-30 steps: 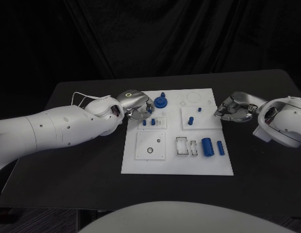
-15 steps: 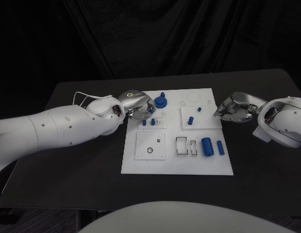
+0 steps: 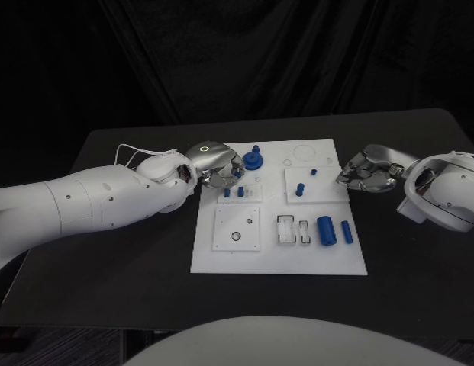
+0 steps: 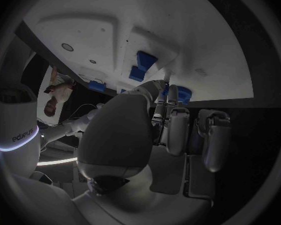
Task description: Assemble the parts on the task board
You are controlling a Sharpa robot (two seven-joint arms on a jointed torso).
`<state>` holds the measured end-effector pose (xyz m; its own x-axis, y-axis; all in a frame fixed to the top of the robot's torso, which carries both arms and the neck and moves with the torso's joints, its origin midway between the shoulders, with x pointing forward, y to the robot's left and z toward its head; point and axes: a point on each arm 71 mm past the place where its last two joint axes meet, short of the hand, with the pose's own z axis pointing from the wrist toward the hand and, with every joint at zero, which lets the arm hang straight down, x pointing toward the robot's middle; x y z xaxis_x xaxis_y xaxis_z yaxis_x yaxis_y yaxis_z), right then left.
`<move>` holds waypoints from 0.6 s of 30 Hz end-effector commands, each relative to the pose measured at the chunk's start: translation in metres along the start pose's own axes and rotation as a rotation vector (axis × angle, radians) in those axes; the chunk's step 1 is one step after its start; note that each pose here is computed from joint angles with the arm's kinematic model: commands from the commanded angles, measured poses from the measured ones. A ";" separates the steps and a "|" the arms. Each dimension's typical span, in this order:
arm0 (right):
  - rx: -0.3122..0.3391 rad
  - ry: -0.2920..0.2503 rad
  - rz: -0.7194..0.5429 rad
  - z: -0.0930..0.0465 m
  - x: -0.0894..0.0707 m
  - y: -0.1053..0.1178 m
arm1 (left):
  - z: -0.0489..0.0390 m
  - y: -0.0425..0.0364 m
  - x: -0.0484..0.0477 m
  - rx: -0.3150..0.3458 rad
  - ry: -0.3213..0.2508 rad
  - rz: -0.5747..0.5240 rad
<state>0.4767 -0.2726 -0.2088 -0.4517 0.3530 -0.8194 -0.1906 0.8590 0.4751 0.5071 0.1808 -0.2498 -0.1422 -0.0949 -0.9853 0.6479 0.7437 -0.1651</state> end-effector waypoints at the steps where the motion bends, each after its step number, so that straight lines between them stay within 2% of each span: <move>1: 0.020 0.008 0.000 0.000 0.002 -0.002 | -0.0029 0.0025 0.0043 -0.014 0.026 0.001; 18: 0.021 0.011 0.001 0.000 0.003 -0.003 | -0.0043 0.0023 0.0018 -0.011 -0.011 0.006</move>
<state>0.4763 -0.2726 -0.2109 -0.4569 0.3514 -0.8172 -0.1883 0.8596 0.4750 0.5059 0.1858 -0.2517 -0.1422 -0.0954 -0.9852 0.6372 0.7529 -0.1648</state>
